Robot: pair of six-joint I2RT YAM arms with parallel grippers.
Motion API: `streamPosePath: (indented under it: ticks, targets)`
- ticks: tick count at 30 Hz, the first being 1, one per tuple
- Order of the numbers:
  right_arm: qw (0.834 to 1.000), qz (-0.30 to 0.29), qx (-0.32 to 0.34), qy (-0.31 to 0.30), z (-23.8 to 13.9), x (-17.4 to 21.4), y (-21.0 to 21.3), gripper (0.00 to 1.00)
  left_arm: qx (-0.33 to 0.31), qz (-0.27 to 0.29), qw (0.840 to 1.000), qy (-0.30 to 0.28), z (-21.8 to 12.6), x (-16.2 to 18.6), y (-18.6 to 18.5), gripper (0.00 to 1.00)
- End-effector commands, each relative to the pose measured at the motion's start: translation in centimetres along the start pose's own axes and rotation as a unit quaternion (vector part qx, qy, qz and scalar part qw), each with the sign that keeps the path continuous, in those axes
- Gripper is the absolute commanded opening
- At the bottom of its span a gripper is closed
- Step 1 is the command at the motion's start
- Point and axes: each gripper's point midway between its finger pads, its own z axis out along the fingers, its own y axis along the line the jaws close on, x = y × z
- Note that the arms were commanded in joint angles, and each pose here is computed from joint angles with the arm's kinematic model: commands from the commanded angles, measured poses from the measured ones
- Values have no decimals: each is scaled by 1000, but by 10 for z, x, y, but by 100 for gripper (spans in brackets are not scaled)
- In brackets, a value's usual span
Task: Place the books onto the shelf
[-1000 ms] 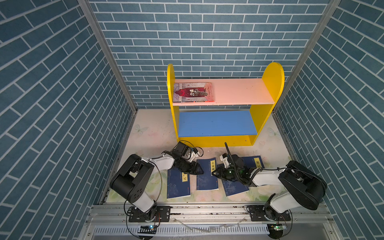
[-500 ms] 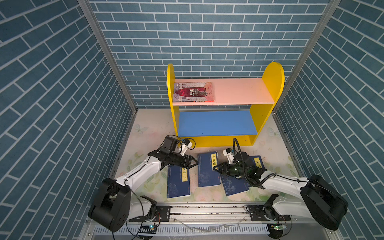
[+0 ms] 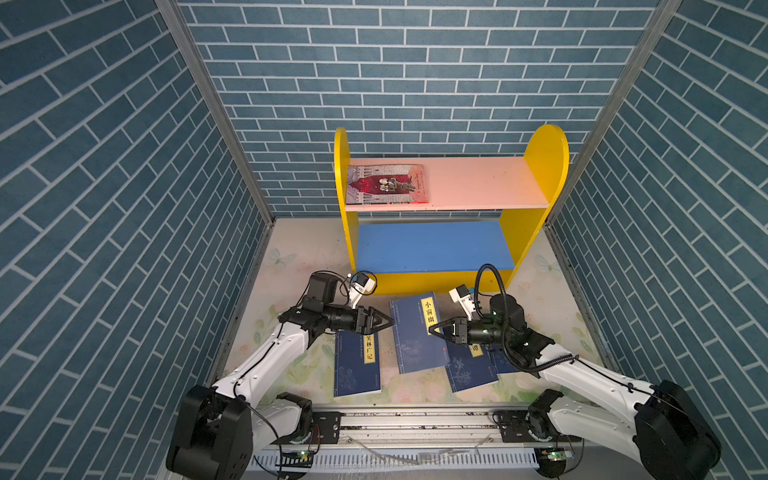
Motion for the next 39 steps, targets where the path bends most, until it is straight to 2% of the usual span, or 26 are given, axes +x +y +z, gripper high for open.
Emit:
streamPosePath:
  ticks: [1,5,7,16,19,20,22,24,26,31,36,39]
  targets:
    - [997,-50,-55,19,1,-6,31,0,65,2,998,5,-3,-1,-24,82]
    - [995,-54,-82,34,5,-7,40,0,66,4,998,5,-4,2,-24,81]
    - [994,-56,-86,37,7,-9,40,0,70,5,998,4,-5,0,-28,76]
    - [990,-49,-118,54,19,-13,39,0,98,-33,995,-2,-4,-16,-38,40]
    - [990,-46,-118,59,20,-10,36,0,93,-36,995,-3,-3,-16,-36,21]
    - [990,-46,-118,60,20,-10,36,3,92,-35,995,-3,-3,-16,-35,15]
    - [991,-43,-110,57,21,-11,33,25,90,-26,996,-8,-4,-17,-37,2]
    - [994,-37,-89,43,19,-15,26,40,82,-9,996,-15,-7,-20,-39,0]
    - [997,-30,-60,23,15,-19,15,49,71,8,997,-19,-9,-23,-41,0]
    - [998,-11,-16,-53,-11,-31,-2,62,35,35,998,-42,-18,-32,-39,0]
    - [996,-2,8,-86,-30,-25,-4,69,30,28,996,-79,-29,-49,-42,0]
    - [994,6,3,-107,-38,-23,-1,73,37,33,996,-80,-32,-55,-51,0]
